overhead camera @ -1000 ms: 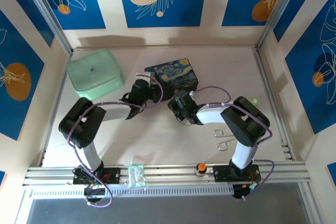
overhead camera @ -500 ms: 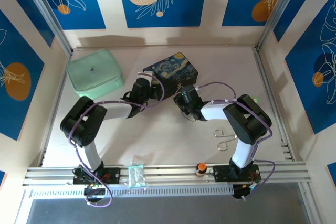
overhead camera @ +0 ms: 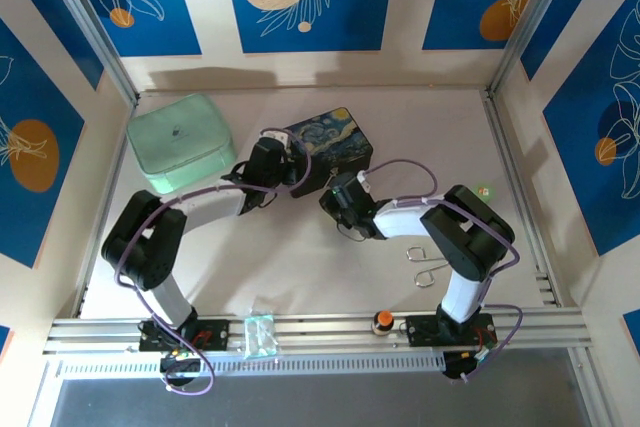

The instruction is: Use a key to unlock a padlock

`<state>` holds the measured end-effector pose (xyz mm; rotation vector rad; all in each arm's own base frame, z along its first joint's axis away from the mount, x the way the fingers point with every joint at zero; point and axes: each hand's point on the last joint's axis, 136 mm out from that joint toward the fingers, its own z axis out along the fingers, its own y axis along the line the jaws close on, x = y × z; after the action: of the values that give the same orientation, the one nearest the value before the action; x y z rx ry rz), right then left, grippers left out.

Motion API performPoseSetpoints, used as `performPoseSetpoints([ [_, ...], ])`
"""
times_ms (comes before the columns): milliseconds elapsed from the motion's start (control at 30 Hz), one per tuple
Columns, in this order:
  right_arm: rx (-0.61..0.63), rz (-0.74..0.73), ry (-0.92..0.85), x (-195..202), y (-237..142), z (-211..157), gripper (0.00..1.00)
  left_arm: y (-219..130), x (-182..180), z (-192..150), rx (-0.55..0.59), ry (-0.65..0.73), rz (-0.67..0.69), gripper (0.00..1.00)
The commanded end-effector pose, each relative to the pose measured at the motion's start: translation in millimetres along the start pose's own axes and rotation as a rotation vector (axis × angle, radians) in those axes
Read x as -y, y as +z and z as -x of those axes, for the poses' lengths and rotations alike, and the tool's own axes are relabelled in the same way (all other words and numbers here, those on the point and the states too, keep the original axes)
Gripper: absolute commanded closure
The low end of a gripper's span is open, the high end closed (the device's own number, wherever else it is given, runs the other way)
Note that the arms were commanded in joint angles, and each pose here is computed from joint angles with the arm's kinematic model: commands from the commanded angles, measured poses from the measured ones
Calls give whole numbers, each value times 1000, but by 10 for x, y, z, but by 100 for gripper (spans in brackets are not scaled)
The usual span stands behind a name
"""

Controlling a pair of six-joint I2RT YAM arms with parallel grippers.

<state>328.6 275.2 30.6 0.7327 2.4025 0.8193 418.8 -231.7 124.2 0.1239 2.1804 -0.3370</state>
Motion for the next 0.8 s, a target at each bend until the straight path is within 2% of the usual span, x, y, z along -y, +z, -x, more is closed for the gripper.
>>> performPoseSetpoints([
  [0,-18,-20,-3,71,-84,-155,84,21,-206,-64,-56,-44,104,35],
  [133,0,-42,-16,220,-147,-196,86,128,-393,-229,-85,-16,201,35],
  [233,21,-28,-15,332,-120,-88,92,185,-468,-343,-121,14,242,36],
  [433,45,4,-57,267,-145,41,95,270,-507,-566,-163,42,238,41],
  [533,69,13,-13,265,-153,99,96,318,-501,-639,-174,78,223,47],
  [767,246,-2,67,281,-184,364,97,408,-510,-840,-213,149,198,51],
])
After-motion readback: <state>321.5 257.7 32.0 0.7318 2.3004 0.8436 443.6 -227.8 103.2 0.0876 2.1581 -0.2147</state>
